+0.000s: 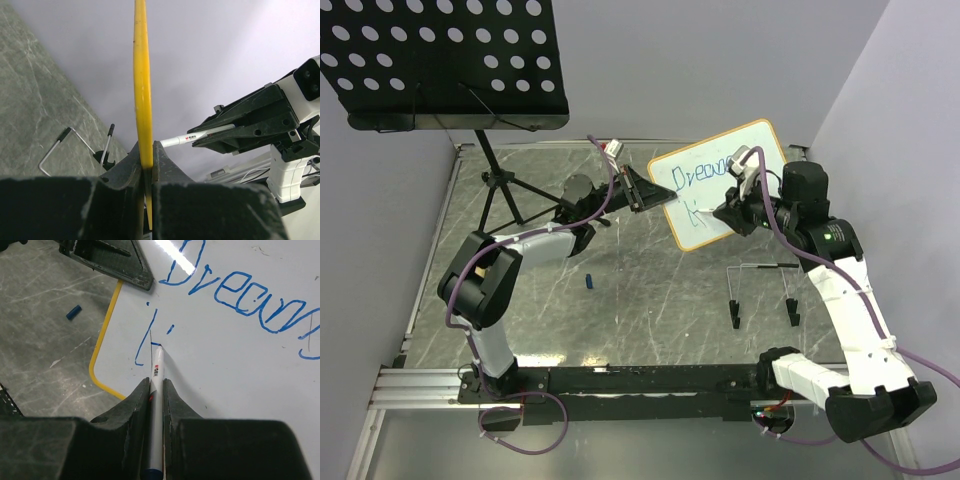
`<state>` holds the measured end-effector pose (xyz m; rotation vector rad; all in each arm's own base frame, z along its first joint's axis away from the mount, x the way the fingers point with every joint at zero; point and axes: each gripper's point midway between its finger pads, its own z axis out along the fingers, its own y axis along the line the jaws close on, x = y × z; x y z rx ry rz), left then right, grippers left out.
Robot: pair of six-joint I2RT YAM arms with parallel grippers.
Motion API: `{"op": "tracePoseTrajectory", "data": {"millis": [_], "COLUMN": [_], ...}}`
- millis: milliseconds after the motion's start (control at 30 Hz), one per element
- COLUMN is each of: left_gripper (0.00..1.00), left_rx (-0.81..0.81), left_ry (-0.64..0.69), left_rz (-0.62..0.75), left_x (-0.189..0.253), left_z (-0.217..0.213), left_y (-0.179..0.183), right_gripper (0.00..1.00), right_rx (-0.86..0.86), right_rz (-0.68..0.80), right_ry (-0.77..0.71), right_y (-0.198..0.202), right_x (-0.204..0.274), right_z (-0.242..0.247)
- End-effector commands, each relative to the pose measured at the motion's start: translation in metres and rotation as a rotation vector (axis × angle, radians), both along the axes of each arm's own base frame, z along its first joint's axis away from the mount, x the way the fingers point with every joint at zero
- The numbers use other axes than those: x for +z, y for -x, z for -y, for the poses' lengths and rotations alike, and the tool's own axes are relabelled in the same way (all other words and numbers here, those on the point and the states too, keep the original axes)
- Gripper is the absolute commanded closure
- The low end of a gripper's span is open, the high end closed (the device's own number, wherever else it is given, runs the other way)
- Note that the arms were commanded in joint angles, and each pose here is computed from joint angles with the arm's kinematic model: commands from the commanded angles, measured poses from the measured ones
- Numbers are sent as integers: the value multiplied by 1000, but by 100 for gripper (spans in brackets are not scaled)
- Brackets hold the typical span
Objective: Write a sentence on the whiteboard
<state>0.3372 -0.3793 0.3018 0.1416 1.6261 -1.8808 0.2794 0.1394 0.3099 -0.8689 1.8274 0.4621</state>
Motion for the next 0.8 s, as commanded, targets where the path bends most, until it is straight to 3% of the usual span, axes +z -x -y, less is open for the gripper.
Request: {"op": "tracePoseTrajectory", "data": {"millis": [0, 767], "left_gripper": [99, 99], "left_rx": [-5, -4], "left_ry": [128, 125], "left_rz": [167, 175], "left_x": [57, 60], "left_z": [-7, -6], "left_y": [13, 12], "right_gripper": [100, 100], "right_rx": [-67, 2], "right_rz": [36, -38], "right_ry": [13, 36], "right_y": [-7, 22], "right_x": [7, -19], "right_z": [12, 11]}}
